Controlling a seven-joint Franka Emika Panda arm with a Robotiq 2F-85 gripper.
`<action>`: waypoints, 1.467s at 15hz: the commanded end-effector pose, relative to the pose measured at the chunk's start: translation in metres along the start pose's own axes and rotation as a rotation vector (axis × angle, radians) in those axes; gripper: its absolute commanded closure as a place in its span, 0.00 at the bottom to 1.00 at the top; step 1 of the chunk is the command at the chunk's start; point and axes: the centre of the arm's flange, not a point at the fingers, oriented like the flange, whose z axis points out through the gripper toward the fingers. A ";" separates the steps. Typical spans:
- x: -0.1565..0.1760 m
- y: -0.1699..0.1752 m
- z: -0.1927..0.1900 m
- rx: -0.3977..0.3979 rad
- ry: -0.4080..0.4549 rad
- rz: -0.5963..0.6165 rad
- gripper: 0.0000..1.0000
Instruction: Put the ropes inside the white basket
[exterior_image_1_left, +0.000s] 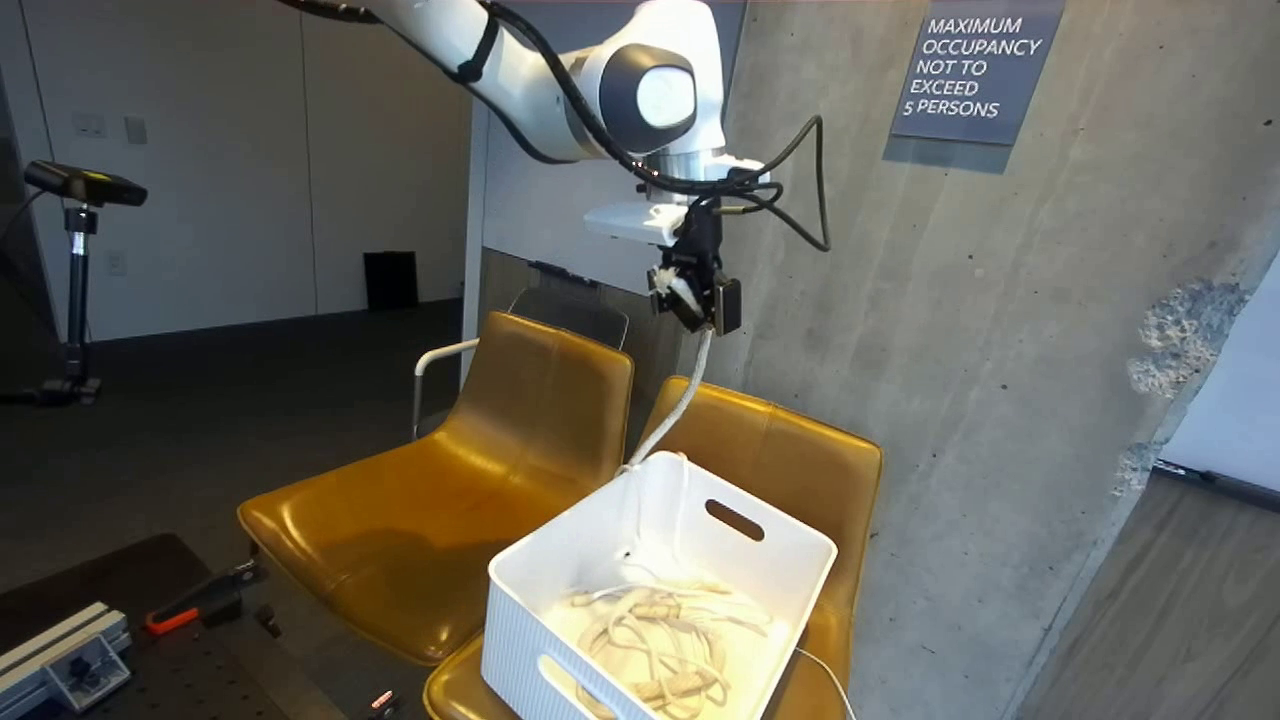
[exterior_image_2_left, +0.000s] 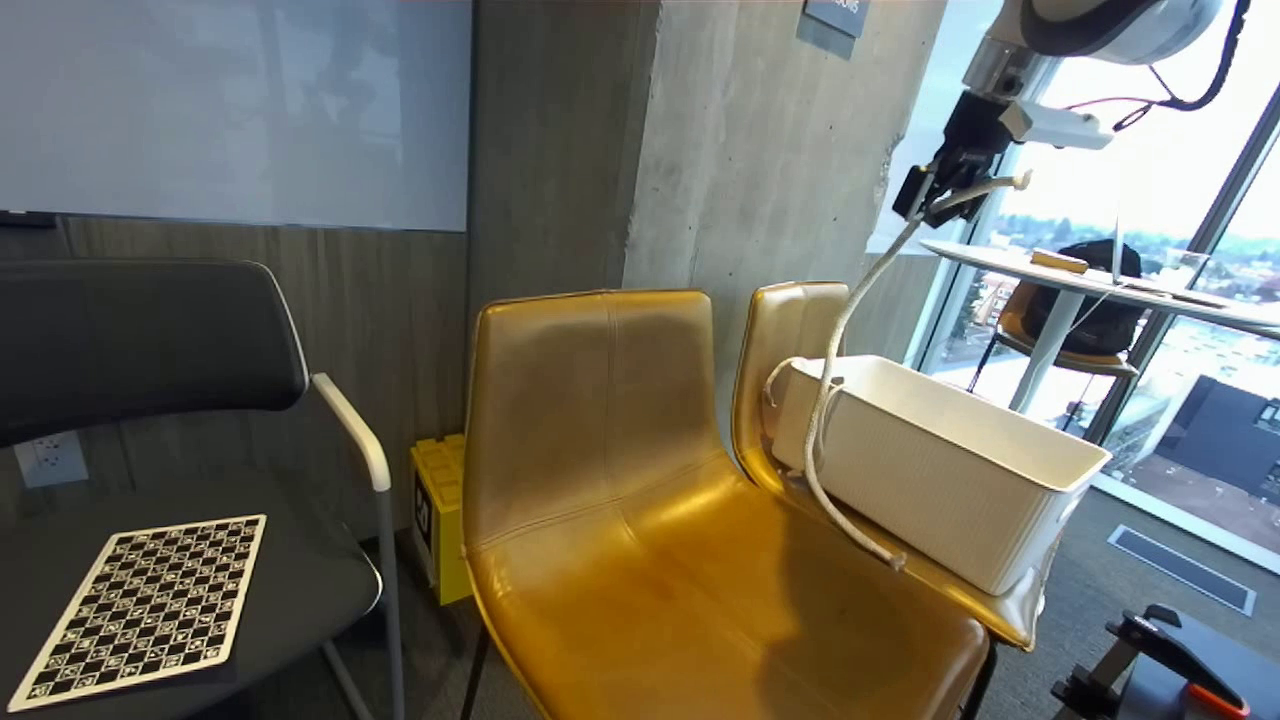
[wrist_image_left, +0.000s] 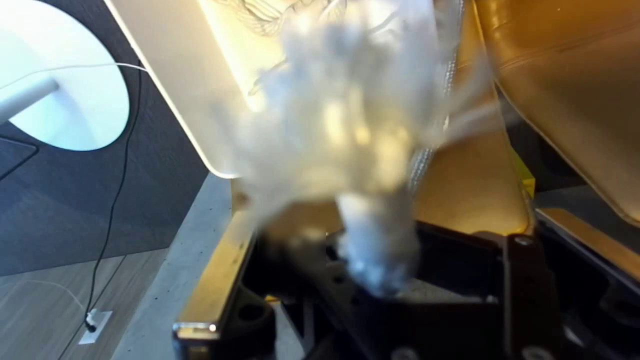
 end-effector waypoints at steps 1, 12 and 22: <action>0.010 0.025 -0.033 0.019 0.016 0.035 1.00; 0.057 0.113 -0.133 -0.019 0.126 0.144 1.00; 0.038 0.185 -0.221 -0.035 0.210 0.208 1.00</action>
